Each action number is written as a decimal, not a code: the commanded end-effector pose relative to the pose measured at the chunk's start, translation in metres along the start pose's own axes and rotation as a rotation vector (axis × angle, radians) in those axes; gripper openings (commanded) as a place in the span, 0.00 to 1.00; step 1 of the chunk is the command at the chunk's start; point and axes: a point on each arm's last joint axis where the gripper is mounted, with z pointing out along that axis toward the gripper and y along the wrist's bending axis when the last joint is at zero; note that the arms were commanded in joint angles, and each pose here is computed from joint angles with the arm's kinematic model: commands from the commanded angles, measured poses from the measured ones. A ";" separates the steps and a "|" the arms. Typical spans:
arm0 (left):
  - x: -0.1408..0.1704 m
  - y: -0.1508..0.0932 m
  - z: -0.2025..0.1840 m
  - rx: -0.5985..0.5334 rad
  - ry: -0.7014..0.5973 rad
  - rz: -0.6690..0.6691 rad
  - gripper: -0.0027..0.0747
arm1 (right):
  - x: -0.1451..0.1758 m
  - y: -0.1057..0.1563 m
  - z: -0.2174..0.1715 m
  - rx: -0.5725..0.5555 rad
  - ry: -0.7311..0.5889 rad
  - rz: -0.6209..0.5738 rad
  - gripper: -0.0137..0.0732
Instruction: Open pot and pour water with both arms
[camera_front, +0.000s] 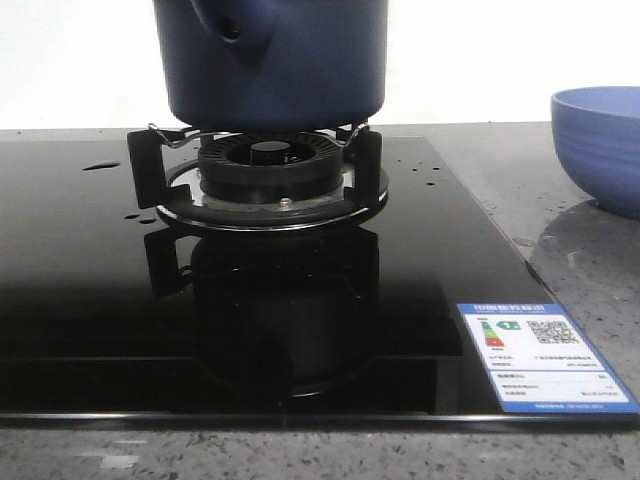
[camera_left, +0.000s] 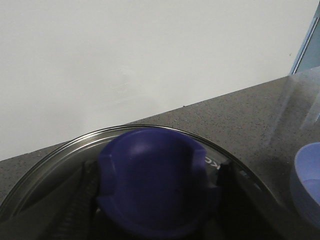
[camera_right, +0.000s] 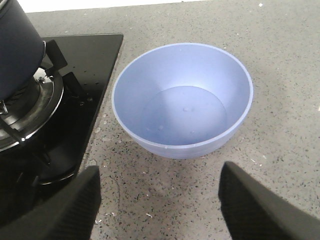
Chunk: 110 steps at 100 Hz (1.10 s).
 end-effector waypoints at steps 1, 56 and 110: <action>-0.035 0.000 -0.023 -0.021 -0.162 -0.008 0.56 | -0.016 0.001 -0.004 0.002 -0.089 -0.009 0.68; -0.074 0.034 -0.079 -0.130 -0.313 -0.015 0.56 | -0.027 0.001 0.005 0.002 -0.043 -0.006 0.68; -0.086 0.080 -0.115 -0.305 -0.348 -0.008 0.56 | -0.110 -0.016 0.096 0.103 0.311 -0.028 0.68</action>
